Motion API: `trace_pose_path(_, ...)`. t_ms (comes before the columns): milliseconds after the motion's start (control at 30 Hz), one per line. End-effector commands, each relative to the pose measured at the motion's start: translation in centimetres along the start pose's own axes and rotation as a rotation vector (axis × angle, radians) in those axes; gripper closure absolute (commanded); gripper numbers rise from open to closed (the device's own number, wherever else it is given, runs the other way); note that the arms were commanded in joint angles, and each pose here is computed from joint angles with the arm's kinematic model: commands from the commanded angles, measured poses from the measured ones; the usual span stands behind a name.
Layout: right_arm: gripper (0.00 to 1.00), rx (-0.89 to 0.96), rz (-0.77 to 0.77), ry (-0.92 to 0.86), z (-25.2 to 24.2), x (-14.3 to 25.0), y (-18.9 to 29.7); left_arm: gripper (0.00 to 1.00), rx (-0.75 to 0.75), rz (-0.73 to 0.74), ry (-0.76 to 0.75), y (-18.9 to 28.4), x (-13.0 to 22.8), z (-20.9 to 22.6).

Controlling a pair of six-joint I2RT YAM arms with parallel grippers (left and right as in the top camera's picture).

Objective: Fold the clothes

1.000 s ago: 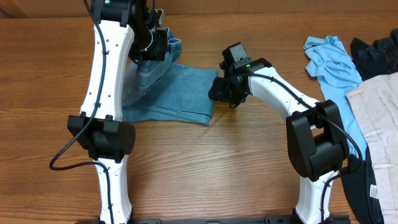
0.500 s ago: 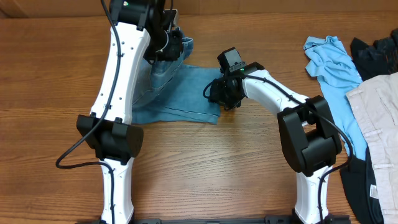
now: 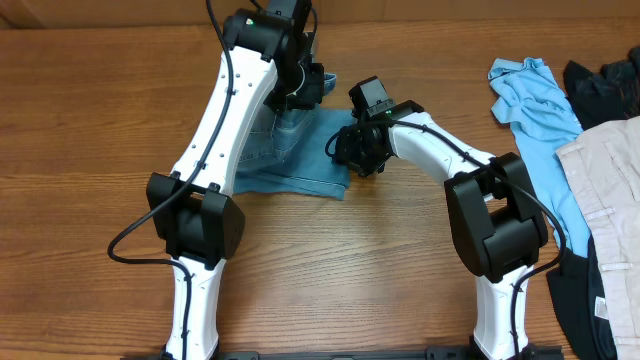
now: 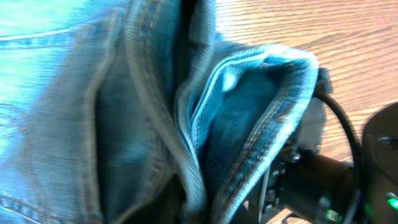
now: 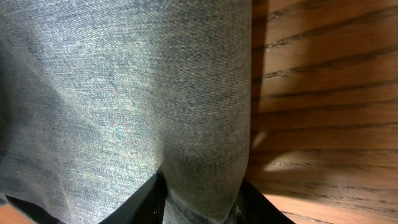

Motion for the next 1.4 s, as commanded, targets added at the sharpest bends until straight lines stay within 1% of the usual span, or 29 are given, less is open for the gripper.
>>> trace_pose_path(0, 0.63, 0.031, 0.082, 0.001, -0.6, 1.7, -3.0, 0.53, 0.044, -0.013, -0.011, 0.2, 0.0, -1.8)
trace_pose_path(67, 0.63, 0.031, 0.082, 0.001, -0.6, 1.7, -3.0, 0.32, 0.045, -0.015, -0.014, 0.2, 0.0, -1.9)
trace_pose_path(100, 0.63, 0.031, 0.082, 0.001, -0.6, 1.7, -3.0, 0.30, 0.045, -0.016, -0.014, 0.2, 0.0, -1.9)
trace_pose_path(267, 0.63, 0.032, 0.083, 0.001, -0.6, 1.7, -3.0, 0.30, 0.018, -0.012, -0.019, 0.3, 0.0, -1.2)
trace_pose_path(467, 0.63, 0.021, 0.100, -0.007, -0.1, 1.8, -2.0, 0.29, -0.148, 0.030, 0.016, 0.7, 0.8, 2.0)
trace_pose_path(567, 0.62, 0.041, 0.034, 0.004, 0.4, 1.4, 0.6, 0.26, -0.210, 0.022, 0.037, 1.0, 0.6, 3.6)
trace_pose_path(600, 0.62, 0.076, -0.014, 0.006, 0.3, 1.3, 2.0, 0.25, -0.226, 0.019, 0.050, 1.2, 0.6, 4.4)
trace_pose_path(700, 0.59, 0.125, -0.119, -0.010, 0.4, 1.1, 5.2, 0.27, -0.263, 0.016, 0.062, 1.5, 0.5, 6.0)
trace_pose_path(733, 0.58, 0.111, -0.166, -0.002, 0.9, 1.2, 7.1, 0.28, -0.300, 0.016, 0.078, 1.6, 0.5, 7.2)
trace_pose_path(800, 0.58, 0.083, -0.208, 0.010, 1.5, 1.2, 8.9, 0.29, -0.324, 0.022, 0.103, 1.5, 0.6, 8.7)
trace_pose_path(867, 0.56, 0.026, -0.244, 0.077, 2.8, 1.4, 10.5, 0.30, -0.332, 0.044, 0.131, 0.9, 1.0, 10.4)
trace_pose_path(933, 0.53, -0.021, -0.225, 0.158, 3.8, 1.8, 10.5, 0.30, -0.336, 0.069, 0.148, 0.0, 1.5, 11.4)
trace_pose_path(1067, 0.52, -0.103, -0.125, 0.280, 5.2, 3.3, 9.2, 0.30, -0.342, 0.132, 0.173, -2.4, 2.9, 13.1)
trace_pose_path(1200, 0.52, -0.061, -0.062, 0.339, 5.3, 4.4, 5.8, 0.29, -0.346, 0.225, 0.206, -5.4, 5.4, 14.9)
trace_pose_path(1300, 0.52, -0.015, -0.012, 0.327, 4.4, 4.5, 2.9, 0.28, -0.343, 0.311, 0.221, -6.8, 7.5, 15.4)
trace_pose_path(1333, 0.52, 0.002, 0.006, 0.319, 3.9, 4.5, 1.9, 0.26, -0.338, 0.346, 0.227, -7.2, 8.4, 15.5)
trace_pose_path(1367, 0.52, 0.026, 0.028, 0.309, 3.3, 4.4, 0.7, 0.25, -0.338, 0.399, 0.233, -7.5, 9.5, 15.5)
Point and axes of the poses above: each gripper's point midway between its finger pads, its own y axis back along the fingers, its own z axis along the line the jaws close on, x = y × z, the point moved 7 cm from there along y, back along the fingers, and after that the axes turned 9 degrees about -y, right-handed, at the moved point
